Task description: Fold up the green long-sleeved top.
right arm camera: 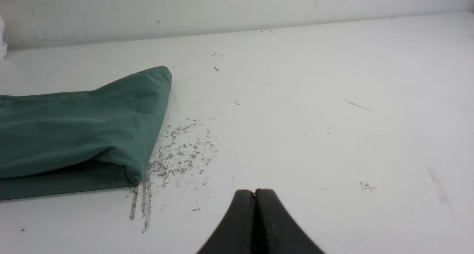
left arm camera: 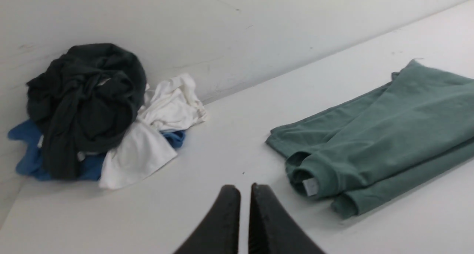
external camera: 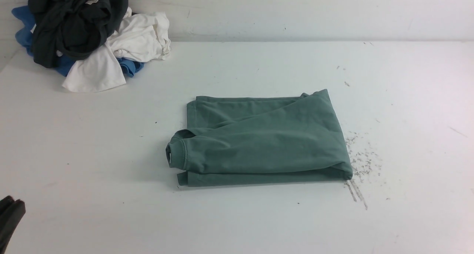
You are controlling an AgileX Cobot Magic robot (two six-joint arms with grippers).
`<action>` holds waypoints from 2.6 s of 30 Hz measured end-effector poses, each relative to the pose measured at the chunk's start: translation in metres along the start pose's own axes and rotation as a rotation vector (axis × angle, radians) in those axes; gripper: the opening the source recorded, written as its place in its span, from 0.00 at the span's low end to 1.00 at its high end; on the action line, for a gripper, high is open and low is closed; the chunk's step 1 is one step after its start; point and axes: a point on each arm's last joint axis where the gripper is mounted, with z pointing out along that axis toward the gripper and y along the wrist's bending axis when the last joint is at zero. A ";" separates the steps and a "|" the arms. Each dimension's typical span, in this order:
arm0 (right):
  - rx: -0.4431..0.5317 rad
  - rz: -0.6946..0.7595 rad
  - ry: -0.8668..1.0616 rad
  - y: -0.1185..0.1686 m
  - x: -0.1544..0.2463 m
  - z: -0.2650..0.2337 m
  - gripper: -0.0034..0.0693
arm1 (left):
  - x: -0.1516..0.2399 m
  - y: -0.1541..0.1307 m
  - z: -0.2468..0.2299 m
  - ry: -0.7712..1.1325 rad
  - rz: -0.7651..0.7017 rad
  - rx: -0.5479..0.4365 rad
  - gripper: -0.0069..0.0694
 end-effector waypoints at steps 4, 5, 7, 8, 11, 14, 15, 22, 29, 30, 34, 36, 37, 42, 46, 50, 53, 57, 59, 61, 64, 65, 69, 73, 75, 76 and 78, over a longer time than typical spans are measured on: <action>0.000 0.000 0.001 0.000 0.000 0.000 0.03 | 0.030 -0.002 0.004 0.048 -0.023 -0.075 0.12; 0.000 0.001 0.002 0.000 0.000 0.000 0.03 | 0.045 -0.003 0.007 0.087 -0.068 -0.100 0.12; 0.000 0.001 0.002 0.000 0.000 0.000 0.03 | 0.052 -0.004 0.008 0.115 -0.103 -0.113 0.12; 0.000 0.000 0.002 0.000 0.000 0.000 0.03 | 0.057 -0.005 0.008 0.153 -0.141 -0.118 0.12; 0.000 0.000 0.002 0.000 0.000 0.000 0.03 | 0.064 -0.007 0.007 0.232 -0.188 -0.116 0.12; 0.000 0.000 0.002 0.000 0.000 0.000 0.03 | 0.064 -0.007 0.007 0.234 -0.199 -0.118 0.12; 0.000 0.000 0.002 0.000 0.000 0.000 0.03 | 0.064 -0.007 0.007 0.233 -0.206 -0.118 0.12; 0.000 -0.012 0.002 0.000 0.000 0.000 0.03 | 0.064 -0.007 0.007 0.232 -0.235 -0.122 0.12; 0.000 -0.015 0.003 0.000 0.000 0.000 0.03 | 0.064 -0.006 0.007 0.231 -0.224 -0.121 0.12; 0.000 -0.015 0.003 0.000 0.000 0.000 0.03 | 0.064 -0.006 0.007 0.231 -0.224 -0.121 0.12; 0.000 -0.015 0.003 0.000 0.000 0.000 0.03 | 0.064 -0.006 0.007 0.231 -0.223 -0.121 0.12; 0.000 -0.015 0.003 0.000 0.000 0.000 0.03 | 0.064 -0.006 0.007 0.231 -0.223 -0.121 0.12; 0.000 -0.015 0.003 0.000 0.000 0.000 0.03 | 0.064 -0.006 0.007 0.231 -0.223 -0.121 0.12; 0.000 -0.015 0.003 0.000 0.000 0.000 0.03 | 0.064 -0.006 0.007 0.231 -0.223 -0.121 0.12; 0.000 -0.015 0.003 0.000 0.000 0.000 0.03 | 0.064 -0.006 0.007 0.231 -0.223 -0.121 0.12; 0.000 -0.015 0.003 0.000 0.000 0.000 0.03 | 0.064 -0.006 0.007 0.231 -0.223 -0.121 0.12; 0.000 -0.015 0.003 0.000 0.000 0.000 0.03 | 0.064 -0.006 0.007 0.231 -0.223 -0.121 0.12; 0.000 -0.015 0.003 0.000 0.000 0.000 0.03 | 0.064 -0.006 0.007 0.231 -0.223 -0.121 0.12; 0.000 -0.015 0.004 0.000 0.000 0.000 0.03 | 0.064 -0.006 0.007 0.231 -0.223 -0.121 0.12; 0.000 -0.015 0.004 0.000 0.000 0.000 0.03 | 0.064 -0.006 0.007 0.231 -0.223 -0.121 0.12; 0.000 -0.015 0.004 0.000 0.000 0.000 0.03 | 0.064 -0.006 0.007 0.231 -0.223 -0.121 0.12; 0.000 -0.015 0.004 0.000 0.000 0.000 0.03 | 0.064 -0.006 0.007 0.231 -0.223 -0.121 0.12; 0.000 -0.015 0.004 0.000 0.000 0.000 0.03 | 0.064 -0.006 0.007 0.231 -0.223 -0.121 0.12; 0.000 -0.015 0.004 0.000 0.000 0.000 0.03 | 0.064 -0.006 0.007 0.231 -0.223 -0.121 0.12; 0.000 -0.015 0.004 0.000 0.000 0.000 0.03 | 0.064 -0.006 0.007 0.231 -0.223 -0.121 0.12; 0.000 -0.015 0.004 0.000 0.000 0.000 0.03 | 0.064 -0.006 0.007 0.231 -0.223 -0.121 0.12; 0.000 -0.015 0.004 0.000 0.000 0.000 0.03 | 0.064 -0.006 0.007 0.231 -0.223 -0.121 0.12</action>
